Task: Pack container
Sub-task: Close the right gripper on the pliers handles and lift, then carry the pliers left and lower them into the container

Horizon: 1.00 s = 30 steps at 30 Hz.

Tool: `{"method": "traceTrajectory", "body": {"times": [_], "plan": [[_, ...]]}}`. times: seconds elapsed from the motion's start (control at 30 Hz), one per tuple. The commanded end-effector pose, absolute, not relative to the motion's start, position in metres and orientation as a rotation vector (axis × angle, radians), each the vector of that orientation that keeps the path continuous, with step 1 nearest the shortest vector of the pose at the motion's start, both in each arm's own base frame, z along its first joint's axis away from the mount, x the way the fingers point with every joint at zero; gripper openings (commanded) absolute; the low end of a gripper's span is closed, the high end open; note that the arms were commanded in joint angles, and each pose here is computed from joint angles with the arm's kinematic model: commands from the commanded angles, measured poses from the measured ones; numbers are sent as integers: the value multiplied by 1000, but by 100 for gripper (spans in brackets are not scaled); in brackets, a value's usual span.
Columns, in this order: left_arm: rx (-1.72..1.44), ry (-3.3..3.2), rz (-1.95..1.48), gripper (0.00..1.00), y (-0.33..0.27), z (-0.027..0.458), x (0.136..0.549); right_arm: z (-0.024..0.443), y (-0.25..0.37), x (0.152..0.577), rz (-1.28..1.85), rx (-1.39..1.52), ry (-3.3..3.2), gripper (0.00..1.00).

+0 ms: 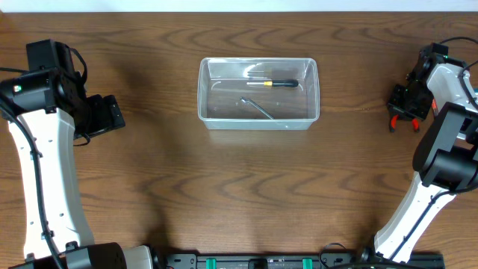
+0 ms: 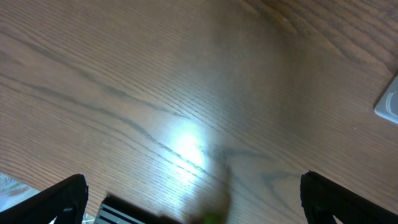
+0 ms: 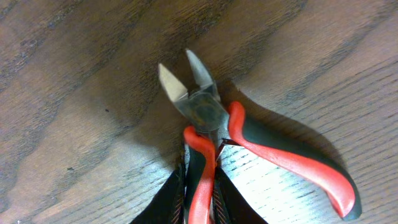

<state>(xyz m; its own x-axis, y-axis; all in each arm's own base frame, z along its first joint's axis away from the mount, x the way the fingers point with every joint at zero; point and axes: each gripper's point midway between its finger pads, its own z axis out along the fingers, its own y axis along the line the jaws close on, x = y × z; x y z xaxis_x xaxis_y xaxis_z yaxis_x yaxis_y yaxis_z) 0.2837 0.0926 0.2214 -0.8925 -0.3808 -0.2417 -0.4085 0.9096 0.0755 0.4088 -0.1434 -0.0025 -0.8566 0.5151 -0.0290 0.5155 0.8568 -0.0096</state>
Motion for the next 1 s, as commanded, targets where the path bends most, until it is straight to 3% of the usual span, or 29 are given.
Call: {"method": "traceTrajectory", "body": {"times": [0.0, 0.13, 0.3, 0.63, 0.8, 0.97], "plan": [[-607, 2819, 185, 98, 94, 231, 285, -14, -140, 406, -40, 859, 3024, 13], [-607, 2819, 185, 98, 94, 231, 285, -13, -140, 406, -40, 857, 3025, 11], [-607, 2819, 185, 98, 94, 231, 285, -3, -139, 414, -41, 843, 3010, 2], [-607, 2819, 185, 98, 94, 230, 285, 76, -126, 464, -42, 710, 2873, 1], [-607, 2819, 185, 98, 94, 231, 285, 132, -84, 493, 29, 383, 2813, 1], [-607, 2819, 185, 98, 94, 231, 285, 181, -15, 505, 22, -134, 2738, 1]]}}
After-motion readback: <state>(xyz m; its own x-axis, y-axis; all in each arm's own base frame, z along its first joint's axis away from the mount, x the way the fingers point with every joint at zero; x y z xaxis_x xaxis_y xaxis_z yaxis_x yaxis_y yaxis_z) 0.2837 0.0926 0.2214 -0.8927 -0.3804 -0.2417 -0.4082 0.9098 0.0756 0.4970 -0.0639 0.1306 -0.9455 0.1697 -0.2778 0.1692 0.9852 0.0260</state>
